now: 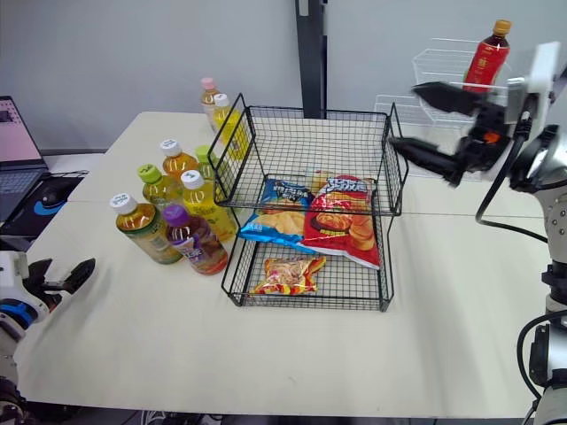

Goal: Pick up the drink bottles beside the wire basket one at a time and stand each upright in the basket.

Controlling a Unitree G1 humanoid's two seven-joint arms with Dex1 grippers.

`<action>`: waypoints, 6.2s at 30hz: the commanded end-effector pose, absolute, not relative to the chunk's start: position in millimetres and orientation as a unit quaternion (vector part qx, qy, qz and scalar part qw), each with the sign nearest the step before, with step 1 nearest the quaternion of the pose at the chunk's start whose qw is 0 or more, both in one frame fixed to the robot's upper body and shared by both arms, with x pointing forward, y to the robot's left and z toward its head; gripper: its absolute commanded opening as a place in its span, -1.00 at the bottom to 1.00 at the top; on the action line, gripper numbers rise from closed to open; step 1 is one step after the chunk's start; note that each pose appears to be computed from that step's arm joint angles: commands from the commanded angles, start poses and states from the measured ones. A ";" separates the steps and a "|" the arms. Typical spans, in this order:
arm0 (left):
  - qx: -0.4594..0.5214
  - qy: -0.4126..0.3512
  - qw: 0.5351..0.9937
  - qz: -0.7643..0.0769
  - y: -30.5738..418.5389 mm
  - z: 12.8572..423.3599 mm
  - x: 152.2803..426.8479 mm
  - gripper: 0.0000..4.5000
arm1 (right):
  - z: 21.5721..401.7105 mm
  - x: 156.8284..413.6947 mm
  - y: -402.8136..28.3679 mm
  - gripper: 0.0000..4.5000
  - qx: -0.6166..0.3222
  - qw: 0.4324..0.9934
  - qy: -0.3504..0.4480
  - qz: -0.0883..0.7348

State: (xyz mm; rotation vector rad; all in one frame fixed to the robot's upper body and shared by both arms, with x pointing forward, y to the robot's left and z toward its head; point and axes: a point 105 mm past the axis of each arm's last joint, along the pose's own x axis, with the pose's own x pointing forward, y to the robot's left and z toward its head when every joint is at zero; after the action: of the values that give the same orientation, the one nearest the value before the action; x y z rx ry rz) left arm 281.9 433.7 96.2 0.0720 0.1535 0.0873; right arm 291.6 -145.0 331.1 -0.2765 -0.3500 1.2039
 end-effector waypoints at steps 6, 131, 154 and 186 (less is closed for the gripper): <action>0.042 0.041 0.998 0.025 426.9 115.5 273.4 0.98 | 285.0 240.0 -90.1 1.00 -0.155 0.715 -0.146 0.666; 0.104 -0.275 0.845 -0.446 165.0 487.1 326.4 -0.40 | 262.0 237.2 -104.0 1.00 -0.111 0.848 -0.247 0.455; 0.108 -0.189 0.834 -0.507 -26.8 404.8 406.1 -0.40 | 271.9 251.4 -113.0 1.00 -0.106 0.902 -0.269 0.321; -0.002 -0.278 0.839 -0.467 133.9 444.6 383.1 1.00 | 264.8 246.6 -81.1 1.00 -0.113 0.838 -0.219 0.487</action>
State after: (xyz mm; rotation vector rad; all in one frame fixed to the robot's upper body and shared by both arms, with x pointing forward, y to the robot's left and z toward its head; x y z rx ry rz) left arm 402.6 121.2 418.9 -0.0136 -0.4922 -0.9940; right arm 253.1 -87.2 259.9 -0.2435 -0.4527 0.9481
